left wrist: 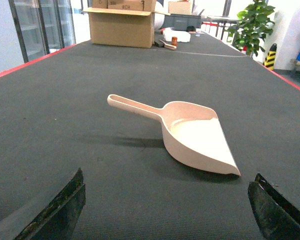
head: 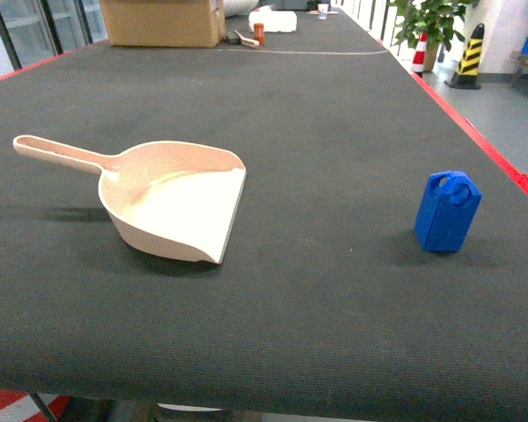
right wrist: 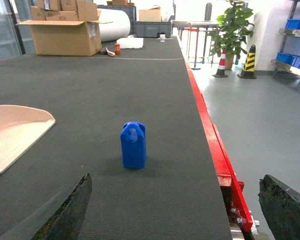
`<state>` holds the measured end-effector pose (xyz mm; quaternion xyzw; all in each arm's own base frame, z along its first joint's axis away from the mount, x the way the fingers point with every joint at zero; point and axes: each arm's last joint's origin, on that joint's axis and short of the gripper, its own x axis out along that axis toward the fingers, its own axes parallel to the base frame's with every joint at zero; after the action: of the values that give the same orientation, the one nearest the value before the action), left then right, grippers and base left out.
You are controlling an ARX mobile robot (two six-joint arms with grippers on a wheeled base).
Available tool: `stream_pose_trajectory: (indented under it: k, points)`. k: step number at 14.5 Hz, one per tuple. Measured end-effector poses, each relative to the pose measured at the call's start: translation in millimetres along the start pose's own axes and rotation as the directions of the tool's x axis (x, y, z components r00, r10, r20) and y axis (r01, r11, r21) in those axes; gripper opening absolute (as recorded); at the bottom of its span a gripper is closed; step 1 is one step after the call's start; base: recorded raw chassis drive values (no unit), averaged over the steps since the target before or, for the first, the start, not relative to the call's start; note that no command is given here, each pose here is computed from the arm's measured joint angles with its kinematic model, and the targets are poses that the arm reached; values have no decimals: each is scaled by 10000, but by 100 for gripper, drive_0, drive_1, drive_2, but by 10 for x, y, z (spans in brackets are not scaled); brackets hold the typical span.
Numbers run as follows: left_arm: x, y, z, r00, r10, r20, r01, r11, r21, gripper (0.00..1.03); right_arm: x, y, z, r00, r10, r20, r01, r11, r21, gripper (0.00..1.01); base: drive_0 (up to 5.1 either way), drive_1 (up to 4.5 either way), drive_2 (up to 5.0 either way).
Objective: Place part in tray to right shelf
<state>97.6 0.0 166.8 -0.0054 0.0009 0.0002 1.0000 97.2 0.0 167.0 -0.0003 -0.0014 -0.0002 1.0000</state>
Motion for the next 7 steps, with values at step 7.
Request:
stream_pose_trajectory:
  k: [7]
  points:
    - [0, 0, 0, 10000, 0, 0, 0, 10000, 0, 98, 0, 0, 0, 10000, 0, 0, 0, 10000, 0, 98, 0, 0, 0]
